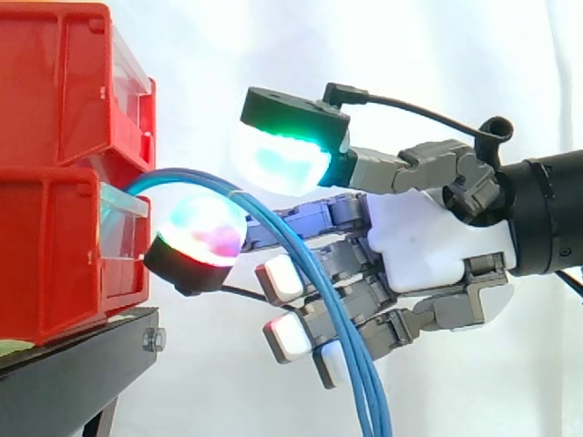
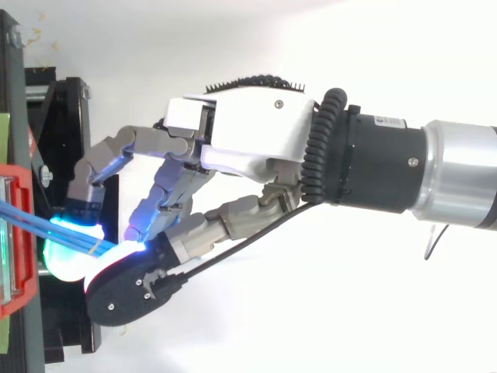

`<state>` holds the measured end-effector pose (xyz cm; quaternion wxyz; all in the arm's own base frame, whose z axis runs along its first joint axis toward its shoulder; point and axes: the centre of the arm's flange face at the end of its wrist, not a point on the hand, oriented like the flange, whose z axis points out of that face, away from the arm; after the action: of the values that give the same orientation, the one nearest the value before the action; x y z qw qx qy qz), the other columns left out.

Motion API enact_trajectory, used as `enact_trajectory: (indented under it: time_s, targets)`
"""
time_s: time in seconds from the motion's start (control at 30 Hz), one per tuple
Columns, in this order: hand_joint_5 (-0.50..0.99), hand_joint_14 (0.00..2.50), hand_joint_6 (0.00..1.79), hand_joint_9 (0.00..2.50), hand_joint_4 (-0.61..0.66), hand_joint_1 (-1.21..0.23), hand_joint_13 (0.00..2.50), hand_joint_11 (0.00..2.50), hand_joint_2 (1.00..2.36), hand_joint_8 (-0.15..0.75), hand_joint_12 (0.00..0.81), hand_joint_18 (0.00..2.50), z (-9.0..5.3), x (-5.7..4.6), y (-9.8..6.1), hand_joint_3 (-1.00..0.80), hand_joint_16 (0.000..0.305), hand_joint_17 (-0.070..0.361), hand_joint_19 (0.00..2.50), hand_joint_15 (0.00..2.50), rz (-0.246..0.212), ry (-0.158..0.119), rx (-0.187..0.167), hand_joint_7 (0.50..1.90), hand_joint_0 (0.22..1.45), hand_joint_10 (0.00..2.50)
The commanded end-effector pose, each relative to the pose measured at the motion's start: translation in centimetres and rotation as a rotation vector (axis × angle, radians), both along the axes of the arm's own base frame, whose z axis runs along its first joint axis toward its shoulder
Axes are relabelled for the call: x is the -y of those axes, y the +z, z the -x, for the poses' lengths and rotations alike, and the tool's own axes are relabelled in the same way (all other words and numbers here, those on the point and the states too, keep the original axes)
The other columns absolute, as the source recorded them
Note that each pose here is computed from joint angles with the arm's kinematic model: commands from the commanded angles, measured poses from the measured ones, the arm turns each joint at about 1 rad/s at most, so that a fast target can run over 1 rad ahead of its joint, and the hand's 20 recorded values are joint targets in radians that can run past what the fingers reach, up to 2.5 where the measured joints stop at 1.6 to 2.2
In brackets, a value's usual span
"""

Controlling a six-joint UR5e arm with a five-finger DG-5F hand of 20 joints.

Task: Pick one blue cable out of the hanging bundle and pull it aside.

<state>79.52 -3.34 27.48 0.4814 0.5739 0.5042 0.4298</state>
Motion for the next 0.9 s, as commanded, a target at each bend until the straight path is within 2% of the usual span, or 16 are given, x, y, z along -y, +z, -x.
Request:
enact_trajectory:
  time_s: [0.0, 0.13, 0.23, 0.37, 0.4, 0.47, 0.57, 0.6, 0.67, 0.7, 0.77, 0.87]
  targets:
    - [-0.09, 0.02, 0.83, 1.2, 0.02, -0.72, 1.01, 0.58, 1.0, 0.26, 0.365, 0.88, 0.2, 0.1, 0.1, -0.49, 0.051, 0.115, 0.76, 0.6, 0.001, -0.001, -0.015, 0.75, 0.53, 0.02]
    - [-0.09, 0.03, 0.85, 1.19, 0.01, -0.73, 1.01, 0.58, 1.01, 0.252, 0.354, 0.87, 0.2, 0.1, 0.3, -0.39, 0.048, 0.108, 0.77, 0.6, 0.002, -0.003, -0.021, 0.77, 0.58, 0.03]
    - [-0.08, 0.02, 0.87, 1.21, 0.0, -0.78, 1.03, 0.59, 1.01, 0.263, 0.37, 0.91, 0.4, 0.1, 0.3, -0.25, 0.052, 0.117, 0.74, 0.59, 0.003, -0.003, -0.038, 0.75, 0.59, 0.02]
    - [-0.09, 0.03, 0.89, 1.2, 0.0, -0.84, 1.02, 0.61, 1.02, 0.26, 0.364, 0.91, 0.5, 0.1, 0.5, -0.18, 0.05, 0.113, 0.75, 0.59, 0.003, -0.003, -0.046, 0.78, 0.62, 0.03]
    - [-0.1, 0.03, 0.92, 1.18, -0.1, -0.88, 1.0, 0.63, 1.02, 0.248, 0.344, 0.89, 0.5, 0.1, 0.5, -0.2, 0.047, 0.105, 0.75, 0.61, 0.003, -0.002, -0.052, 0.74, 0.68, 0.03]
    - [-0.1, 0.02, 0.93, 1.18, -0.21, -0.91, 1.0, 0.64, 1.02, 0.229, 0.337, 0.88, 0.6, 0.2, 0.7, -0.24, 0.046, 0.103, 0.74, 0.61, 0.003, -0.004, -0.057, 0.77, 0.74, 0.03]
    - [-0.11, 0.02, 0.95, 1.18, -0.27, -0.91, 1.0, 0.64, 1.01, 0.228, 0.331, 0.86, 0.7, 0.6, 1.1, -0.37, 0.044, 0.099, 0.75, 0.61, 0.005, -0.007, -0.071, 0.74, 0.79, 0.03]
    - [-0.11, 0.03, 0.95, 1.18, -0.28, -0.92, 1.0, 0.63, 1.0, 0.219, 0.33, 0.87, 0.7, 0.6, 1.2, -0.47, 0.044, 0.099, 0.74, 0.6, 0.005, -0.007, -0.072, 0.71, 0.8, 0.03]
    - [-0.11, 0.03, 0.95, 1.19, -0.27, -0.94, 1.0, 0.64, 1.0, 0.218, 0.328, 0.88, 0.9, 0.7, 1.5, -0.5, 0.044, 0.099, 0.72, 0.6, 0.006, -0.009, -0.089, 0.72, 0.77, 0.02]
    - [-0.09, 0.03, 0.92, 1.19, -0.16, -0.94, 1.0, 0.63, 1.0, 0.217, 0.325, 0.87, 0.9, 0.8, 1.6, -0.5, 0.043, 0.098, 0.73, 0.6, 0.006, -0.009, -0.097, 0.75, 0.72, 0.03]
    - [-0.07, 0.03, 0.9, 1.23, -0.07, -0.93, 1.01, 0.63, 1.0, 0.221, 0.327, 0.87, 1.0, 0.9, 1.9, -0.5, 0.043, 0.097, 0.74, 0.61, 0.008, -0.011, -0.107, 0.74, 0.64, 0.03]
    - [-0.07, 0.03, 0.89, 1.26, -0.04, -0.89, 1.03, 0.61, 1.0, 0.231, 0.344, 0.9, 1.1, 1.1, 2.1, -0.5, 0.046, 0.104, 0.74, 0.61, 0.012, -0.013, -0.116, 0.75, 0.53, 0.03]
